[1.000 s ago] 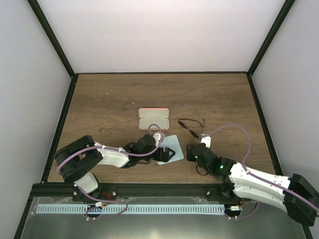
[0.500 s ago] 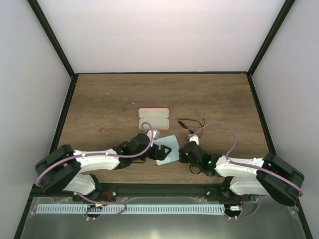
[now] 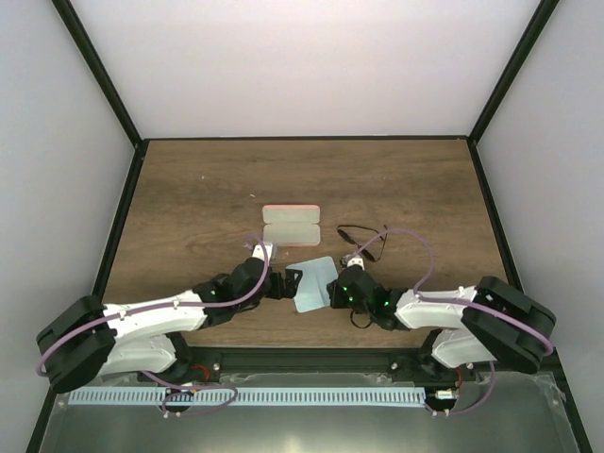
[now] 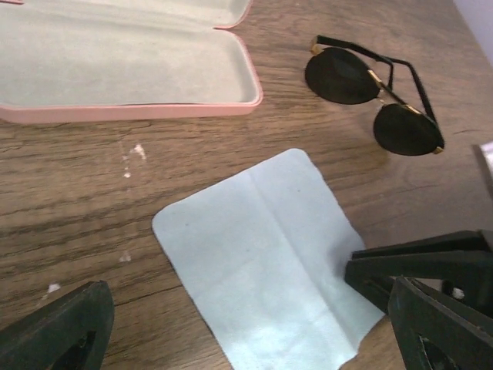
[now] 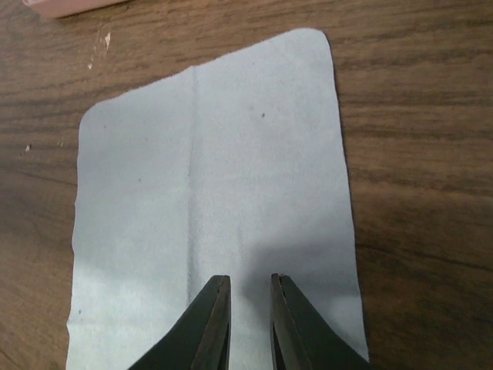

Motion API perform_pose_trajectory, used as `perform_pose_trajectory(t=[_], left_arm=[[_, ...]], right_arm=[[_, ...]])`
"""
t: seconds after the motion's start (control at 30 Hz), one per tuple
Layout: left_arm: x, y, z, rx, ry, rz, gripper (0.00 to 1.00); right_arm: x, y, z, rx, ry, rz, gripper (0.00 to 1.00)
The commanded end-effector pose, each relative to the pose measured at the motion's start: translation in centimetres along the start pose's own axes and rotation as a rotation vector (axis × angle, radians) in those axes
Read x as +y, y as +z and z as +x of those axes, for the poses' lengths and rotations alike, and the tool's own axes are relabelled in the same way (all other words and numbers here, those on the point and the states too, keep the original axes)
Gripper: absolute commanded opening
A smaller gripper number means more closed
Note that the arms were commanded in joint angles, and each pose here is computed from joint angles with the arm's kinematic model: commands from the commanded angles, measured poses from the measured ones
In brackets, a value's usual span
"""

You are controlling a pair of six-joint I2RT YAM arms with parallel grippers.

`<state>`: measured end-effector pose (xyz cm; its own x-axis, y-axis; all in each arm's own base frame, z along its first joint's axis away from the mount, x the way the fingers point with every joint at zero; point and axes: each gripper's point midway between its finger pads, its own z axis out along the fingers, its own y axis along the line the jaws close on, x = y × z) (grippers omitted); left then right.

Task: Organize the sunglasses
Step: Adjust the glasses cleaning cloth at the center of the board.

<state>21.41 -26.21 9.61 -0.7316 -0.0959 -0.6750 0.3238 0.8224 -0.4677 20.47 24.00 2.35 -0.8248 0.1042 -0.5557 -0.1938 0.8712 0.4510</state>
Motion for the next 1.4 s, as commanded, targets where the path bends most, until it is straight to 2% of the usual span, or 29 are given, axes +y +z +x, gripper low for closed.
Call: perform_pose_trajectory(t=[0.0,0.3,0.6,0.8,0.93,1.0,1.07,1.1,1.17,1.23,1.37], left_arm=[[1.5,-0.1,-0.1,-0.031,-0.017,-0.061,1.0],[2.4,-1.0,-1.4,-0.109,-0.064,-0.097,1.0],[2.6,-1.1,-1.6,-0.112,-0.042,-0.11,1.0],[2.7,-0.3,-1.6,-0.109,-0.039,-0.107,1.0],[2.8,0.1,-1.7,-0.111,-0.029,-0.113,1.0],[2.8,0.0,-2.0,-0.124,-0.032,-0.115,0.95],[2.8,-0.2,-2.5,-0.145,-0.037,-0.118,0.86],[2.8,-0.3,-2.7,-0.155,-0.04,-0.12,0.81],[2.5,-0.4,-3.0,-0.166,-0.036,-0.114,0.71],[2.2,-0.3,-3.2,-0.165,-0.029,-0.105,0.59],[1.1,0.5,-3.3,-0.133,0.009,-0.081,0.37]], right_arm=[[-0.3,-0.9,1.3,0.023,0.013,-0.013,0.17],[-1.1,-1.6,3.8,0.064,0.02,0.0,0.18],[-1.4,-2.2,3.9,0.054,0.038,0.007,0.18],[-0.1,-4.0,0.6,-0.051,0.022,0.001,0.21],[0.5,-5.5,-2.4,-0.176,0.023,0.007,0.27],[0.7,-6.3,-4.0,-0.246,0.018,0.008,0.32],[1.1,-6.8,-5.1,-0.294,-0.017,0.009,0.45],[1.6,-6.8,-5.4,-0.298,-0.061,-0.003,0.48],[2.7,-6.4,-5.4,-0.286,-0.155,-0.028,0.43],[2.6,-6.1,-6.0,-0.285,-0.161,0.027,0.39],[2.9,-4.8,-6.5,-0.237,-0.196,0.099,0.4]])
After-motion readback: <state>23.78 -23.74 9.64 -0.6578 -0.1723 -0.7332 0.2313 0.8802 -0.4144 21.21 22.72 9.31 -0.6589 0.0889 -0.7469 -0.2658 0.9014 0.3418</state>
